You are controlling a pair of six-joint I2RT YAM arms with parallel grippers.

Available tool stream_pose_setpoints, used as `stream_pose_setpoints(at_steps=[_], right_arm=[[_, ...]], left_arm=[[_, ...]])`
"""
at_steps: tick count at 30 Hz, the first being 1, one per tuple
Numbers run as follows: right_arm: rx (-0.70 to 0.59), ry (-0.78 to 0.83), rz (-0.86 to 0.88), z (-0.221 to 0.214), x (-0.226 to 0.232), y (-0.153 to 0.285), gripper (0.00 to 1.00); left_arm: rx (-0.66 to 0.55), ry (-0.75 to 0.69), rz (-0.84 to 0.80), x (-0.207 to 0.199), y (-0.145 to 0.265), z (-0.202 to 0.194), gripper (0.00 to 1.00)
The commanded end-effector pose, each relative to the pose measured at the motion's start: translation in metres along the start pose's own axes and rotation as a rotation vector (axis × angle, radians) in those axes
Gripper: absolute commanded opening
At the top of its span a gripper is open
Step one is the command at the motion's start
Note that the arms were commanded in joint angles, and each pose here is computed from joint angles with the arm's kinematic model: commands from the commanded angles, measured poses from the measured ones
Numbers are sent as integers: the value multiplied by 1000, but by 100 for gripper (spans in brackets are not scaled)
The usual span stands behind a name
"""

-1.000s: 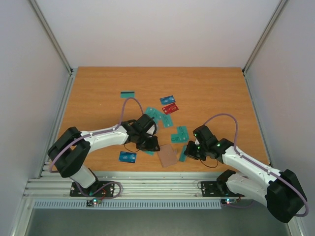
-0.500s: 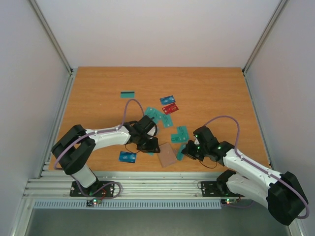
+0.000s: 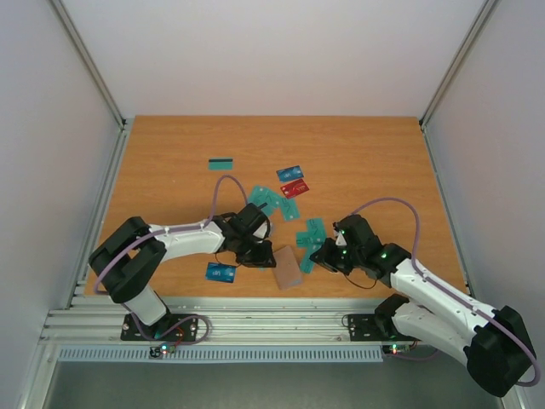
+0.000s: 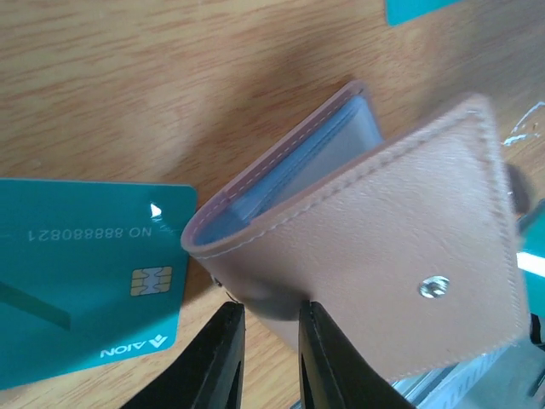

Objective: Put the credit cards into the card holder

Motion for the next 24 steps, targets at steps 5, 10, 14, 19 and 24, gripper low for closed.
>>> stream_pose_setpoints(at_steps=[5,10,14,19,24], right_arm=[[0,93,84,10,44,8,1],[49,148,88,8,60,-6,1],[86,189,90,5,72,-15,1],[91,211,97,7,82,-17,1],[93,219,64,11,82,-20,1]], left_arm=[[-44,32,-47,2,2,-5,15],[-41,60,-70,5,-1,-7,12],[-41,60,-96,4,-4,-6,10],[-34,40,-178,-8,-11,1,9],[-19,30,-280,-30,-20,17,9]])
Point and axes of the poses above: each gripper's point midway between its finger pads, its own y axis back along the fingers, its own x axis along the line the jaws close on, z = x × y, the point moved 5 cm from there along y, back along the fingers, and after that the axes turned 4 degrees about y, right-handed, at the moved point
